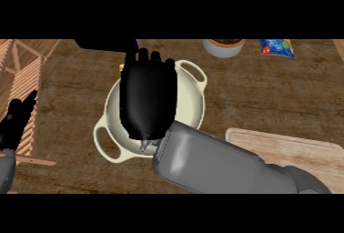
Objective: Pick the croissant from the cutting board and place it in the pot
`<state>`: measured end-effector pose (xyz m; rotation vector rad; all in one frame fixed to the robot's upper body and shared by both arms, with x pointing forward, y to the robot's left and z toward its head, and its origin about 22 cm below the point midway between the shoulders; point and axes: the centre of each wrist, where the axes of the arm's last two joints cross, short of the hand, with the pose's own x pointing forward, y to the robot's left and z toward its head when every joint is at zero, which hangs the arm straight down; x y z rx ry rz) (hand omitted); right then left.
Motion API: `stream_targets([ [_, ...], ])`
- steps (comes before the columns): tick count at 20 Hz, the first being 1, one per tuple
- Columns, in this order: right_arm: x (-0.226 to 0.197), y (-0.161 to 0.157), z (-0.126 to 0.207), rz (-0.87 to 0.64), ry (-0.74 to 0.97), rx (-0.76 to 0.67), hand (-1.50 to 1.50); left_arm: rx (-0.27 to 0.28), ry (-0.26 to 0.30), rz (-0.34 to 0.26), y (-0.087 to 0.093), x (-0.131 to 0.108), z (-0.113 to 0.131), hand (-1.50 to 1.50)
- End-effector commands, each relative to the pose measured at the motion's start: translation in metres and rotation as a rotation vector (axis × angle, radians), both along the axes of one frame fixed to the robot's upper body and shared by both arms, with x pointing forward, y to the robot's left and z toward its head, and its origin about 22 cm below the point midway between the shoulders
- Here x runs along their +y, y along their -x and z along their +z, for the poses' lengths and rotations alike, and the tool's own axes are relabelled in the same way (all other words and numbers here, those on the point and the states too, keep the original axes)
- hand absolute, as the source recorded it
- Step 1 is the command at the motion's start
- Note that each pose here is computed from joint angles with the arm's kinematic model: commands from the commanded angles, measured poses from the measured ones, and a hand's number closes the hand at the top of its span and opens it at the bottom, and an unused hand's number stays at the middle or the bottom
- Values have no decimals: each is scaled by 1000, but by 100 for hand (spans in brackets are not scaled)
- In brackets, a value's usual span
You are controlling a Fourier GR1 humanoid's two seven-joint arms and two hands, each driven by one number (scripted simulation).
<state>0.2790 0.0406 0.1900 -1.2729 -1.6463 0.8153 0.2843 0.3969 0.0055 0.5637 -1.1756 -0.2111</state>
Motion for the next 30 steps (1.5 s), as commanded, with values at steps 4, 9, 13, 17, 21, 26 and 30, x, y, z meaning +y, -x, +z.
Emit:
stream_targets([
  [4, 3, -23, 8, -179, -160, 22, 150, -163, 134, -163, -24, -58, 11, 0],
  [9, -1, -46, 7, -185, -165, 25, 150, -186, 134, -163, -19, -59, 6, 0],
  [13, -9, -68, -9, -201, -143, 59, 150, -175, 138, -162, -17, -60, 3, 0],
  [17, -16, -87, -19, -232, -67, 98, 150, -180, 138, -179, -15, -61, 10, 0],
  [21, -29, -101, -34, -239, -158, 132, 150, -187, 131, -187, -17, -61, 11, 0],
  [26, -43, -111, -47, -241, -282, 194, -150, -193, 138, -197, -20, -65, 12, 0],
  [30, -47, -115, -55, -194, -334, 168, -150, -214, 137, -207, -26, -74, 18, 0],
])
